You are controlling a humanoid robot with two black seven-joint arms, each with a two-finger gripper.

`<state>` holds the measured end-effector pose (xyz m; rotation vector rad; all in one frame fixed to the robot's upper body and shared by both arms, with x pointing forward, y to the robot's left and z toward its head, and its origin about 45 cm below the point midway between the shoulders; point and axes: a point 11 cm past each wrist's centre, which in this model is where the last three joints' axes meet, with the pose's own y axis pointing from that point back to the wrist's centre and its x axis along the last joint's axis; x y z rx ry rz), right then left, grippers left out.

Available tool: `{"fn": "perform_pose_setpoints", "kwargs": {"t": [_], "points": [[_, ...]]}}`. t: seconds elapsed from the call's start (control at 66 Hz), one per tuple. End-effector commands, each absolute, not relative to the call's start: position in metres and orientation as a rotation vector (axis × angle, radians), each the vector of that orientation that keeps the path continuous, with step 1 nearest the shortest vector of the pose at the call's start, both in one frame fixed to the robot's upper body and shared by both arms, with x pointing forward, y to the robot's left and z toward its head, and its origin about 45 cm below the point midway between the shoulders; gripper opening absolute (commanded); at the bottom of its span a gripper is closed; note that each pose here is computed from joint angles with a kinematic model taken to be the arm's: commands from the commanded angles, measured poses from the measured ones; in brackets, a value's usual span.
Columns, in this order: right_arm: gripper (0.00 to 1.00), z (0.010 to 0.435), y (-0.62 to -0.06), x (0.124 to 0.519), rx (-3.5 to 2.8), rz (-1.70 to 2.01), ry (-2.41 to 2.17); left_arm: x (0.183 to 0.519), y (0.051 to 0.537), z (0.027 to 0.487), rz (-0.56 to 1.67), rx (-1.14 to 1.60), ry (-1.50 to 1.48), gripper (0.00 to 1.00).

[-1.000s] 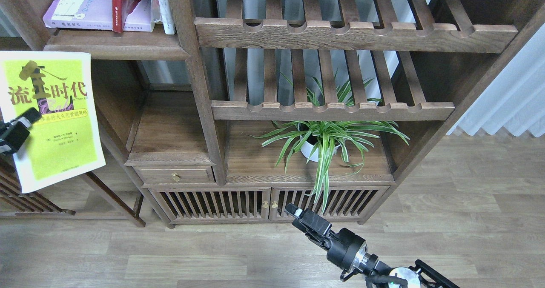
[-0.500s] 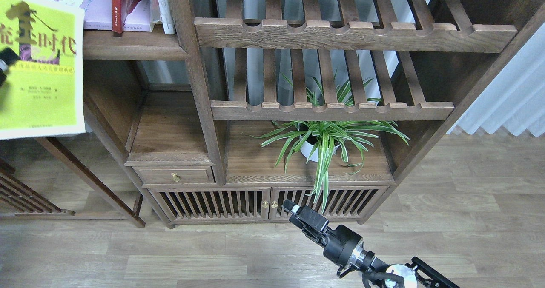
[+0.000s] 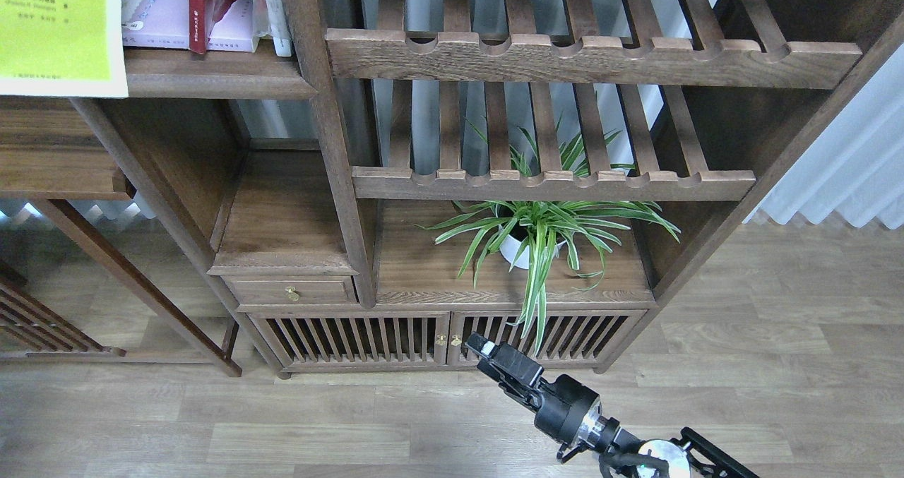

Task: Organize books on shelf
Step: 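Raise the yellow book onto the upper shelf beside the red book, then release the yellow book and withdraw the left gripper downward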

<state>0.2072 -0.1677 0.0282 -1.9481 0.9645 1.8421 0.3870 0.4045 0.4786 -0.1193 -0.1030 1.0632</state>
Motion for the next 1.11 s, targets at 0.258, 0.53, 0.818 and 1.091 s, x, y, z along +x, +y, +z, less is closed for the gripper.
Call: {"fn": "perform_pose_setpoints", "kwargs": {"t": [0.258, 0.53, 0.818, 1.091], "points": [[0.99, 0.029, -0.167, 0.206, -1.945, 1.843, 0.96, 0.406, 0.404, 0.517, 1.097, -0.07, -0.2, 0.03], [0.99, 0.03, -0.166, 0.207, -1.946, 1.84, 0.956, 0.443, 0.375, 0.509, 1.082, -0.129, -0.174, 0.03], [0.99, 0.03, -0.166, 0.207, -1.94, 1.84, 0.956, 0.468, 0.342, 0.477, 1.051, -0.23, -0.076, 0.02], [0.99, 0.03, -0.162, 0.207, -1.93, 1.843, 0.945, 0.493, 0.307, 0.446, 1.023, -0.451, 0.089, 0.02]]}}
